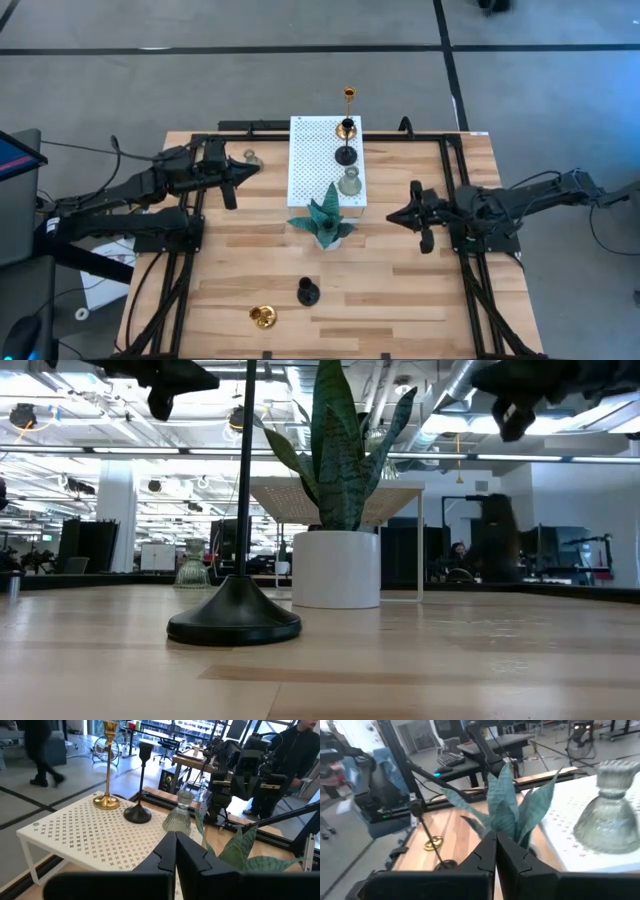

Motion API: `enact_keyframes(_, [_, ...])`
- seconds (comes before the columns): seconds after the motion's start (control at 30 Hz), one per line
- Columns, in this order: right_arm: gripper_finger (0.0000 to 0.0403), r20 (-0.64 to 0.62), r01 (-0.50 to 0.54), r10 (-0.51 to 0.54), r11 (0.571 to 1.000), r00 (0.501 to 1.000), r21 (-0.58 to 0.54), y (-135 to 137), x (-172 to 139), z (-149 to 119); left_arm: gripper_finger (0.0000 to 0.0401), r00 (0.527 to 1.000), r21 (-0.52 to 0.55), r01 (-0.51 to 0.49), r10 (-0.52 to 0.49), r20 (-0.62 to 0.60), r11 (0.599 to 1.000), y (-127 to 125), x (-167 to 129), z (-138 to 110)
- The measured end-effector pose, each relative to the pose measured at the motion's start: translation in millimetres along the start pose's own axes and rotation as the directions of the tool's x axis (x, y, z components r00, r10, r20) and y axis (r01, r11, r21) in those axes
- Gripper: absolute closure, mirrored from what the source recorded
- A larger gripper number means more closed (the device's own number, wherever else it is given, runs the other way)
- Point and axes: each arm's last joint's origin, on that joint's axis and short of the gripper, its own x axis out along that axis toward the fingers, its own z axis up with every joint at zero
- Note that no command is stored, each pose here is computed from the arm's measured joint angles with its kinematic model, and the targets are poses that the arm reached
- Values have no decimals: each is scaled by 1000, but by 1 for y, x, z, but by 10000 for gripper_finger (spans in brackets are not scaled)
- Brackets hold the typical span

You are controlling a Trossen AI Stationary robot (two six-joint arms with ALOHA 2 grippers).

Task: Pick & Place candle stick holders
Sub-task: Put the gold candle holder on the shelf aligned with the other gold candle holder

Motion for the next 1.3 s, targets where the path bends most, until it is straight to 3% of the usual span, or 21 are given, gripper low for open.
enact_keyframes(0.2, [403, -2, -8, 8, 997, 1000, 73, -5, 4, -21, 397, 998, -37, 19, -21, -54, 999, 0, 0, -5])
enact_keyframes(0.37, [403, -5, -6, 7, 996, 1000, 92, -5, 4, -23, 397, 965, -136, 224, -239, -110, 965, -6, 5, -8])
enact_keyframes(0.5, [403, 44, -22, 18, 995, 999, 99, -4, 4, -18, 397, 919, -209, 321, -357, -166, 924, -12, 15, -14])
enact_keyframes(0.67, [403, 121, -41, 28, 993, 992, 110, -3, 3, -10, 395, 870, -228, 415, -457, -184, 881, -20, 33, -18])
enact_keyframes(0.8, [403, 151, -35, 17, 993, 988, 115, -5, 3, -7, 389, 861, -233, 425, -470, -194, 875, -23, 49, -23])
enact_keyframes(1.0, [403, 155, -23, -3, 986, 988, 167, -8, 3, -7, 398, 738, -264, 582, -636, -227, 769, -29, 49, -27])
enact_keyframes(1.13, [403, 155, -14, -22, 974, 988, 226, -11, 4, -6, 398, 744, -234, 604, -644, -180, 762, -29, 32, -17])
enact_keyframes(1.3, [403, 145, -6, -29, 971, 989, 239, -12, 4, -7, 399, 816, -172, 553, -572, -87, 815, -26, -1, -4])
